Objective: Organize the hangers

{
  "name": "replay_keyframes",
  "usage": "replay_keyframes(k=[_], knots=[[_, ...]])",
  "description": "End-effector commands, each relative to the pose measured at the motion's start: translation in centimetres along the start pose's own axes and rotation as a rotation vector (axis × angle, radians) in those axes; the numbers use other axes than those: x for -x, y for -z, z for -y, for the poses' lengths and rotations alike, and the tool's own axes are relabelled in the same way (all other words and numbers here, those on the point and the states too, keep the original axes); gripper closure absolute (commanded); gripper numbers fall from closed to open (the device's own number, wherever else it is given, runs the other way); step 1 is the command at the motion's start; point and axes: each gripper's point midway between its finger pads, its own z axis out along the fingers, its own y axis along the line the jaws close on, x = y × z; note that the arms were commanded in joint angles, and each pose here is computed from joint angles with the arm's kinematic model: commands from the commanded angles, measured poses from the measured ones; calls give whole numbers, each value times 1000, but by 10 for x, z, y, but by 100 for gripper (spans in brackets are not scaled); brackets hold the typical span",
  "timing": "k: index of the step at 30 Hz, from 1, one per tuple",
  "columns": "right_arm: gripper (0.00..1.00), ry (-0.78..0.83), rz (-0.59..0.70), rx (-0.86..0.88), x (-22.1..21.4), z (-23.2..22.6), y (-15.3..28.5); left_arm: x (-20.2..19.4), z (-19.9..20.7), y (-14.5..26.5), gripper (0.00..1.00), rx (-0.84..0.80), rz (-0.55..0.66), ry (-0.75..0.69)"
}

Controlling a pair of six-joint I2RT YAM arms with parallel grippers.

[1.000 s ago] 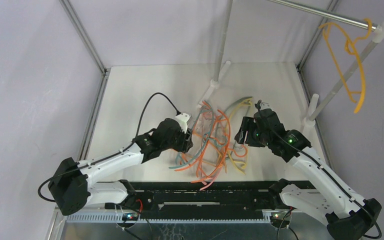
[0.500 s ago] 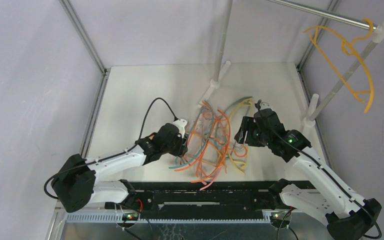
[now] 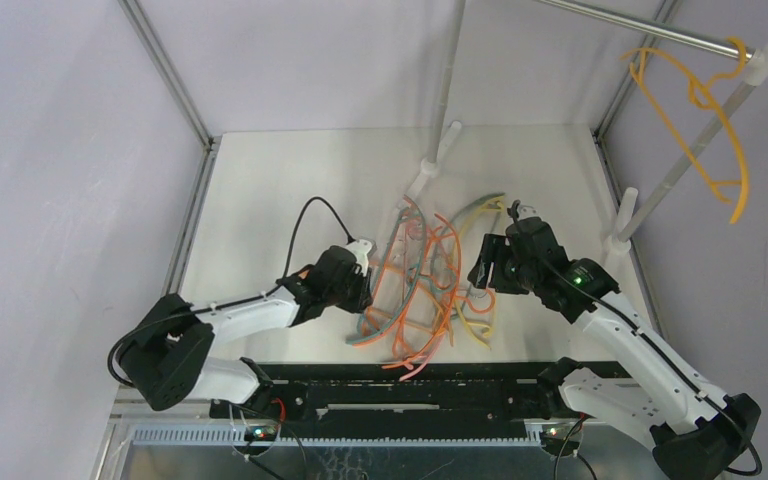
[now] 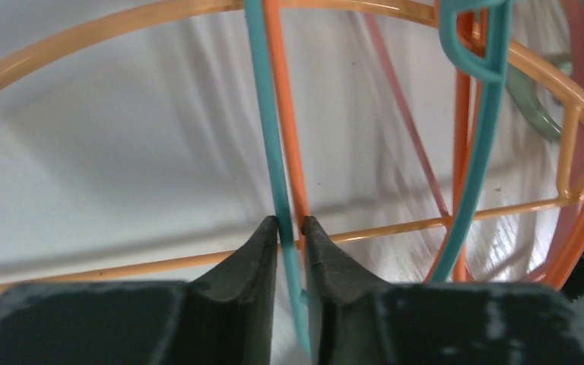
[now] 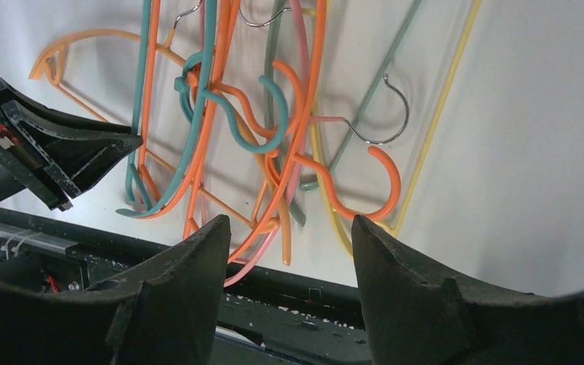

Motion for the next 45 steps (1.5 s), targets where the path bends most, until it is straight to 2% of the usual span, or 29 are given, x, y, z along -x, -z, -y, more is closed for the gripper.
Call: replay_keyframes(k=[1, 3, 5, 10, 15, 19, 24, 30, 34, 35, 36, 37, 45], knots=[[33, 13, 23, 21, 7, -4, -1, 6, 8, -6, 86, -46, 16, 13], [33, 12, 20, 26, 7, -5, -1, 5, 10, -7, 88, -53, 7, 9], [33, 13, 19, 25, 7, -4, -1, 5, 11, -8, 99, -61, -1, 8], [33, 17, 18, 26, 7, -4, 0, 27, 21, 10, 100, -82, 24, 4], [36, 23, 14, 53, 8, -10, -3, 85, 34, 52, 100, -83, 161, 17], [38, 38, 12, 108, 10, -21, -4, 122, 43, 69, 100, -94, 247, 41], [40, 44, -7, 140, 8, -28, -6, 126, 51, 65, 100, -132, 248, 66], [40, 42, -32, 321, 14, -68, -13, 124, 53, 57, 100, -143, 240, 84], [40, 13, -79, 299, 8, -67, -26, 119, 55, 54, 100, -155, 219, 93], [40, 11, -83, 296, 5, -66, -28, 117, 54, 54, 90, -149, 215, 94], [40, 6, -83, 295, 3, -66, -29, 113, 51, 51, 67, -138, 211, 94], [40, -2, -83, 299, 2, -66, -29, 108, 48, 46, 60, -132, 200, 88], [40, -22, -80, 307, -10, -60, -22, 71, 27, 9, 63, -82, 106, 80]])
